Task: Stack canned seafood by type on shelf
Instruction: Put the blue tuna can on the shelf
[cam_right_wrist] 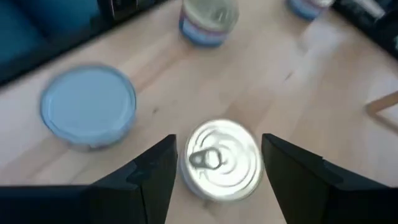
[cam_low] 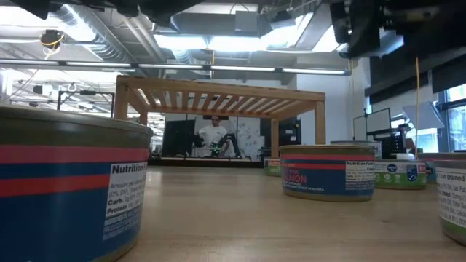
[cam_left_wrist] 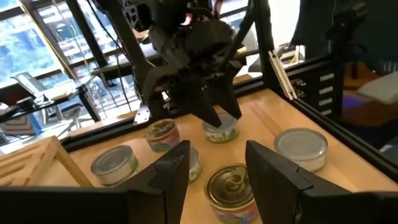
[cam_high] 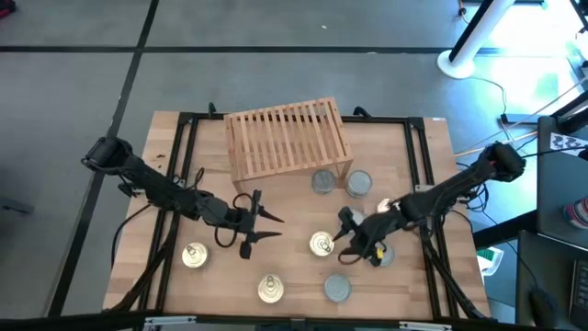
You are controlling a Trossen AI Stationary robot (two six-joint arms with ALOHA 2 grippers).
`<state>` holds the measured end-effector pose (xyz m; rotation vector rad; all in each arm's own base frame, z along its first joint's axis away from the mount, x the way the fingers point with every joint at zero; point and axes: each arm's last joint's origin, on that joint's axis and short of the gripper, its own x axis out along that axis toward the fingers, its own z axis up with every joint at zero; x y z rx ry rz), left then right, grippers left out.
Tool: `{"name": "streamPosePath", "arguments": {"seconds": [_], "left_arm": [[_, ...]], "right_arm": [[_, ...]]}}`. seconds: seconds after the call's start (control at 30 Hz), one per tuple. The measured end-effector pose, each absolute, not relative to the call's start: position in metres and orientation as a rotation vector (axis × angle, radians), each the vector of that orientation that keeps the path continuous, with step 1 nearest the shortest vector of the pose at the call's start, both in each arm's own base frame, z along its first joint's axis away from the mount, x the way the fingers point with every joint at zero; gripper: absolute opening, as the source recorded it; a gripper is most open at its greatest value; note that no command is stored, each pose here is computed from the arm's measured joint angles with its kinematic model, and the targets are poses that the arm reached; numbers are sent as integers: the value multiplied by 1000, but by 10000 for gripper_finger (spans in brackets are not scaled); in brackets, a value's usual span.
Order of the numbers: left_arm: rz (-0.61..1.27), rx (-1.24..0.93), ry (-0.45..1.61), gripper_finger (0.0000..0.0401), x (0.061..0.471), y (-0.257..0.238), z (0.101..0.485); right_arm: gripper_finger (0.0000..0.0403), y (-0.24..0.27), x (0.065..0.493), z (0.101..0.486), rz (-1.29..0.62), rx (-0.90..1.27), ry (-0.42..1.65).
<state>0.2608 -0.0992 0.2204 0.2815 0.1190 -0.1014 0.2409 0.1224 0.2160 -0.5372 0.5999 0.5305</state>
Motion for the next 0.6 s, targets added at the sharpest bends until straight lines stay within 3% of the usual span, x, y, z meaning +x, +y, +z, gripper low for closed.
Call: {"name": "streamPosePath", "arguments": {"seconds": [0.27,0.6], "left_arm": [[-106,294,156,152,265,-101,209],[-105,298,170,152,267,-101,206]], "right_arm": [[234,134,250,182,494,-639,716],[220,136,255,165,501,-658,771]]}}
